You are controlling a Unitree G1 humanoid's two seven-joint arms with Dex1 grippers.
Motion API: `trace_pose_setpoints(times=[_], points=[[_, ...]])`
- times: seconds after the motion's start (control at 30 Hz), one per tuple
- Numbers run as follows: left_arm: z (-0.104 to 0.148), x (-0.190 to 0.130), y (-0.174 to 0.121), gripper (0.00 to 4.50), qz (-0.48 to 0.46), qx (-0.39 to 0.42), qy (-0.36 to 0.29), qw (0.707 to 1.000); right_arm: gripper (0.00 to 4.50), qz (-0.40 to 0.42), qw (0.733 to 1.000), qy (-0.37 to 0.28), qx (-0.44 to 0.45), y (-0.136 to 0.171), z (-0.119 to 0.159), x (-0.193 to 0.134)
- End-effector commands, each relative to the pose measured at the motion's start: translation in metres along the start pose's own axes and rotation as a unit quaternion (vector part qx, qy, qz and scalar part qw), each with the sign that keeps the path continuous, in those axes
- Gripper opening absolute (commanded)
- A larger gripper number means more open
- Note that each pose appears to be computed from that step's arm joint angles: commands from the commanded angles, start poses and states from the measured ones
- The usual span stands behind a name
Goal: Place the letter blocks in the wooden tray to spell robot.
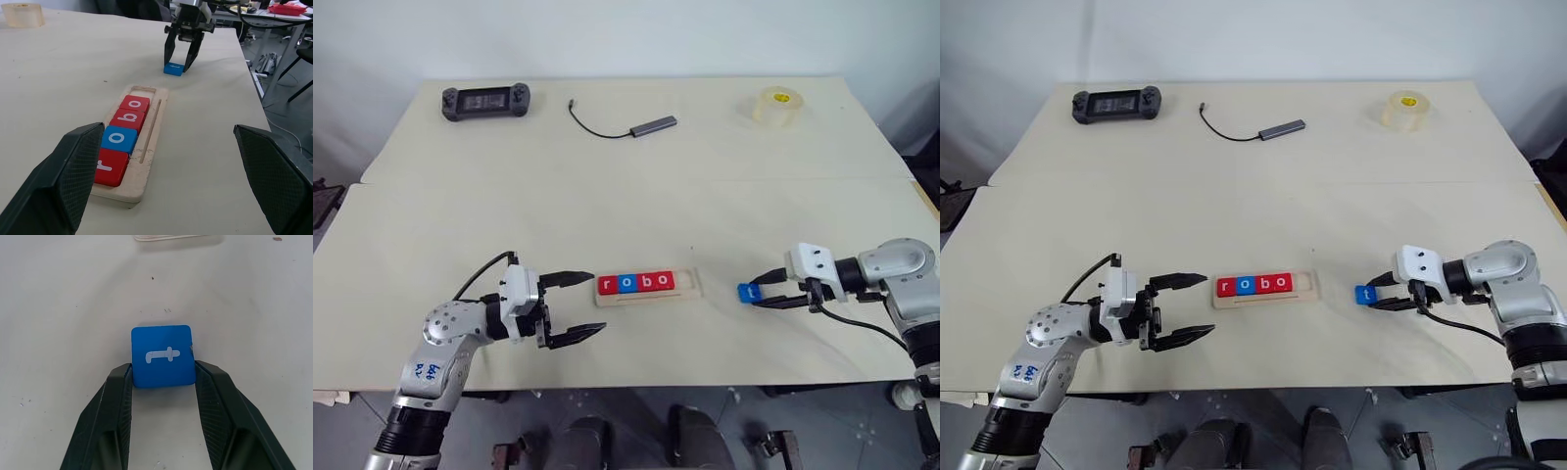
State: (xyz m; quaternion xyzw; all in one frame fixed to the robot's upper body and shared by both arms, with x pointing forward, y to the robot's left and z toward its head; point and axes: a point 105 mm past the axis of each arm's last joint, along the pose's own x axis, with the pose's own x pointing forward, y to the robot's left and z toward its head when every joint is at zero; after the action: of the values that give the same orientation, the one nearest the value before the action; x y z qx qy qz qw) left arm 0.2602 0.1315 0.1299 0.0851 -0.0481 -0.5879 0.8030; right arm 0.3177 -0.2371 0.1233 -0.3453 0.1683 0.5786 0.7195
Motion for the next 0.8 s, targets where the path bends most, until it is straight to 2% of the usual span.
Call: trace_pose_setpoints(times=[0.03, 0.17, 0.3, 0.53, 0.73, 0.8], points=[[0.01, -0.001, -0.001, 4.5, 0.007, 0.023, -0.011, 1.0, 1.46, 0.005, 1.0, -0.009, -0.02, -0.006, 0.016, -0.001], [0.01, -0.001, 0.001, 4.5, 0.015, 0.026, -0.012, 0.999, 1.46, 0.022, 0.998, -0.035, -0.039, -0.011, 0.047, 0.004], [0.009, 0.0, 0.0, 4.5, 0.022, 0.027, -0.015, 0.999, 1.46, 0.051, 0.996, -0.053, -0.052, -0.011, 0.076, 0.024], [0.009, 0.001, -0.002, 4.5, 0.033, 0.027, -0.017, 0.999, 1.46, 0.063, 0.996, -0.042, -0.052, -0.017, 0.084, 0.055], [0.011, -0.001, -0.002, 4.5, 0.043, 0.029, -0.016, 0.999, 1.46, 0.055, 0.996, -0.039, -0.052, -0.022, 0.083, 0.063], [0.011, -0.001, -0.002, 4.5, 0.045, 0.029, -0.016, 0.998, 2.19, 0.056, 0.996, -0.037, -0.052, -0.023, 0.082, 0.062]])
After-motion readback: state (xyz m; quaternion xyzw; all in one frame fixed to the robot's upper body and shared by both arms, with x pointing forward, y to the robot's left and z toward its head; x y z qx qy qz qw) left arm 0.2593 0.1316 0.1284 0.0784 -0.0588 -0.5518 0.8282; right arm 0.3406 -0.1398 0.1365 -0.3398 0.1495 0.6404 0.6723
